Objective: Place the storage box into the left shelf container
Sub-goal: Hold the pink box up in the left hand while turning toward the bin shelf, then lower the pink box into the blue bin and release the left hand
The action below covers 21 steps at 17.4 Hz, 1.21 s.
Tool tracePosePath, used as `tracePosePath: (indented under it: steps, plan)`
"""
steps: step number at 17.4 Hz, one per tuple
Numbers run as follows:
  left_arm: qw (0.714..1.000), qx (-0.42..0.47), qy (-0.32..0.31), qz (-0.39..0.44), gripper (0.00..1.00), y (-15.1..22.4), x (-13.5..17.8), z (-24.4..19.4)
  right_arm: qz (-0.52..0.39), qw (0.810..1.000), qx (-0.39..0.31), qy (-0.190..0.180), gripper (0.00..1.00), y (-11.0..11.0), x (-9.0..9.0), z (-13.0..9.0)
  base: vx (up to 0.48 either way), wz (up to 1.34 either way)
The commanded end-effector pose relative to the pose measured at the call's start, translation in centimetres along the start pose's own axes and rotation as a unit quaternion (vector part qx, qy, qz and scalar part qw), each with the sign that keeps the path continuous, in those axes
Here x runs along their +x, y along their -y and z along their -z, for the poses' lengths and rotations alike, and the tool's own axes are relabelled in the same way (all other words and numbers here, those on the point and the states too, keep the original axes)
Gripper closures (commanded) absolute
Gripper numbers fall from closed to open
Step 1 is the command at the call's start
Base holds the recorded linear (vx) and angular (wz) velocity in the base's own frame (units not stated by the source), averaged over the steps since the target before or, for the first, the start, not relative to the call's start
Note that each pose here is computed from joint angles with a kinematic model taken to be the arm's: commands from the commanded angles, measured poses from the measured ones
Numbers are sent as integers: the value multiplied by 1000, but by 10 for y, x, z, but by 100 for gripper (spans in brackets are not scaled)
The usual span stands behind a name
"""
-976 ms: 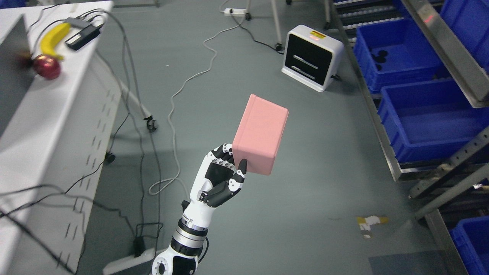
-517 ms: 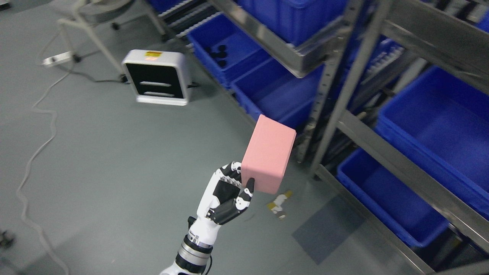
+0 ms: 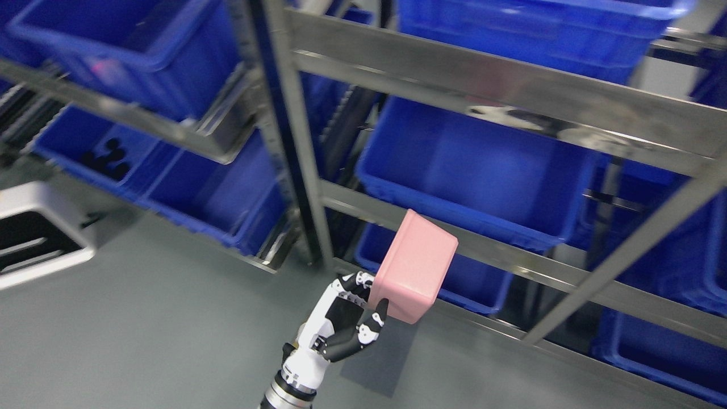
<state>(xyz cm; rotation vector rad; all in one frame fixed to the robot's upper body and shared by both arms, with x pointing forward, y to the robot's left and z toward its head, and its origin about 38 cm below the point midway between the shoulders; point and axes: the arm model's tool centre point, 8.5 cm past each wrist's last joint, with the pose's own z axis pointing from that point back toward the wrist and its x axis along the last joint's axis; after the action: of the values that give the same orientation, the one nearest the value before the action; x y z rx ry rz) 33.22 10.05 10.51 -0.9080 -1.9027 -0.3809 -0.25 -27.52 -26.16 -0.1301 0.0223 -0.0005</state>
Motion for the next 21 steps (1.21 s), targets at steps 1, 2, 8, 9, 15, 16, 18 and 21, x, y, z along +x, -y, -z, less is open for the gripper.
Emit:
tracePosePath:
  steps: [1, 2, 8, 9, 15, 16, 18, 21]
  plan:
    - [995, 53, -32, 75, 99, -88, 34, 1, 2, 1000, -9, 4, 0, 11, 0, 1, 131, -705]
    - [995, 50, -27, 88, 99, -98, 44, 6, 2, 1000, -9, 4, 0, 11, 0, 1, 131, -705]
    - [967, -54, -101, 226, 98, -139, 67, 62, 2, 1000, -9, 4, 0, 11, 0, 1, 97, -546]
    - [959, -61, -119, 251, 98, -148, 68, 75, 2, 1000, -9, 4, 0, 11, 0, 1, 79, -385]
    - [899, -144, -216, 354, 97, -174, 60, 120, 2, 1000, -9, 4, 0, 11, 0, 1, 40, -194]
    - [883, -167, -228, 374, 97, -167, 51, 129, 2, 1000, -9, 4, 0, 11, 0, 1, 7, -40]
    - [849, -195, -273, 409, 97, -172, 37, 133, 2, 1000, -9, 4, 0, 11, 0, 1, -4, 17]
    - [800, -229, -336, 441, 97, -181, 14, 123, 2, 1000, -9, 4, 0, 11, 0, 1, -8, 41]
